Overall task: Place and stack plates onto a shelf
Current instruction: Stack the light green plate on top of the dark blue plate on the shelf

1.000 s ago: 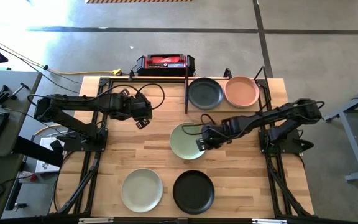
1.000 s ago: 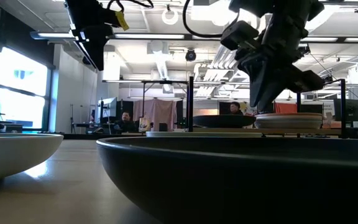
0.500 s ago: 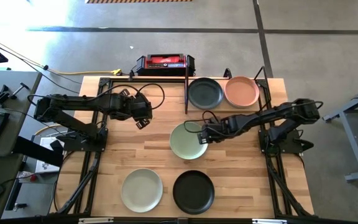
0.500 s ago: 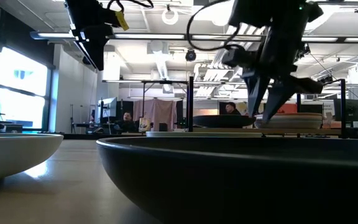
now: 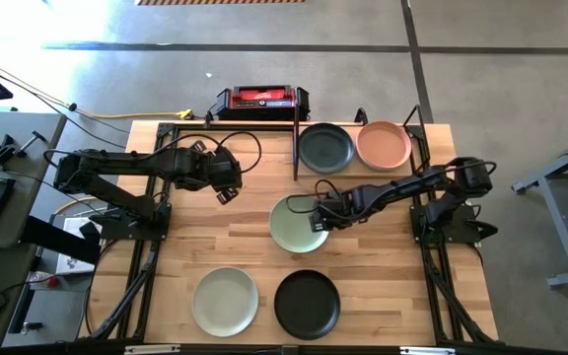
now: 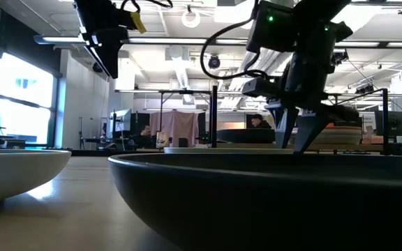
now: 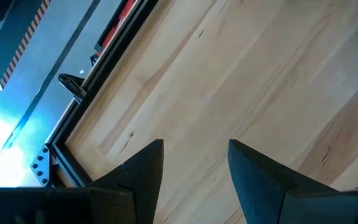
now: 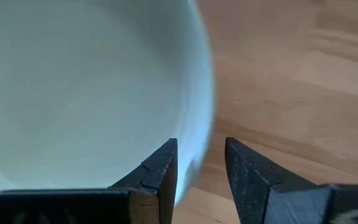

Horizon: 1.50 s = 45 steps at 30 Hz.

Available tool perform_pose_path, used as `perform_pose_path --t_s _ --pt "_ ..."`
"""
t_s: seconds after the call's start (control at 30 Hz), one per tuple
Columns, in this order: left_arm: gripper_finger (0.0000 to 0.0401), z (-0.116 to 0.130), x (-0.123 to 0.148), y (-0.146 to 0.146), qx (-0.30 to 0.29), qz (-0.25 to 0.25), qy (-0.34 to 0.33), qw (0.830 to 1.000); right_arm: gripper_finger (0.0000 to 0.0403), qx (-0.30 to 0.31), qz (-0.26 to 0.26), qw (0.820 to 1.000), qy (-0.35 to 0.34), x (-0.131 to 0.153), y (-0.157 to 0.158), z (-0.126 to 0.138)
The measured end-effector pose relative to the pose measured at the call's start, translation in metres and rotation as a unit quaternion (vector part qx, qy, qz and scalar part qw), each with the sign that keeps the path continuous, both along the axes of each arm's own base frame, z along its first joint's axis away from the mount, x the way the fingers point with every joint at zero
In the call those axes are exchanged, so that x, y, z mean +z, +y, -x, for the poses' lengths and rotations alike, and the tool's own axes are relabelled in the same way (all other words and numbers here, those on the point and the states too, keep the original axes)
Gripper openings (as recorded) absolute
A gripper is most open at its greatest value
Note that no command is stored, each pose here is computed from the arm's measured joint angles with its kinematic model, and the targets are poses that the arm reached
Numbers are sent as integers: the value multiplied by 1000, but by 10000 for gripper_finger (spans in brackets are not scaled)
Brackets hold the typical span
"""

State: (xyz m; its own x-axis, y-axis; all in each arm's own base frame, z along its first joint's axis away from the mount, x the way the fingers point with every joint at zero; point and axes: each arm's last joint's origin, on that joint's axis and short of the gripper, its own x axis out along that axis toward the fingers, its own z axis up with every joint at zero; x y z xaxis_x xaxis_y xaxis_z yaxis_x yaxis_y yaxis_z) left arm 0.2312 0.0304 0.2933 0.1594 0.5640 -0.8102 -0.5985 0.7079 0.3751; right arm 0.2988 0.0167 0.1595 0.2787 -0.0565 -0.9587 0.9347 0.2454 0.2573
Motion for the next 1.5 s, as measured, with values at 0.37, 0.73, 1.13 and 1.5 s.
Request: perform_pose_path --t_s 0.37,0.73,1.13,1.5 --pt "170 -1 0 0 -7 -3 -1 1000 39 -3 1 1000 -7 -2 0 -3" --pt "170 -2 0 0 -8 -3 -5 1000 1 -1 3 1000 5 -2 0 0" --pt "170 -2 0 0 -8 -3 -6 1000 0 1 2 1000 -12 24 -1 13" --pt "170 -3 0 0 -7 -3 -9 1000 0 -9 22 999 -44 73 -15 49"
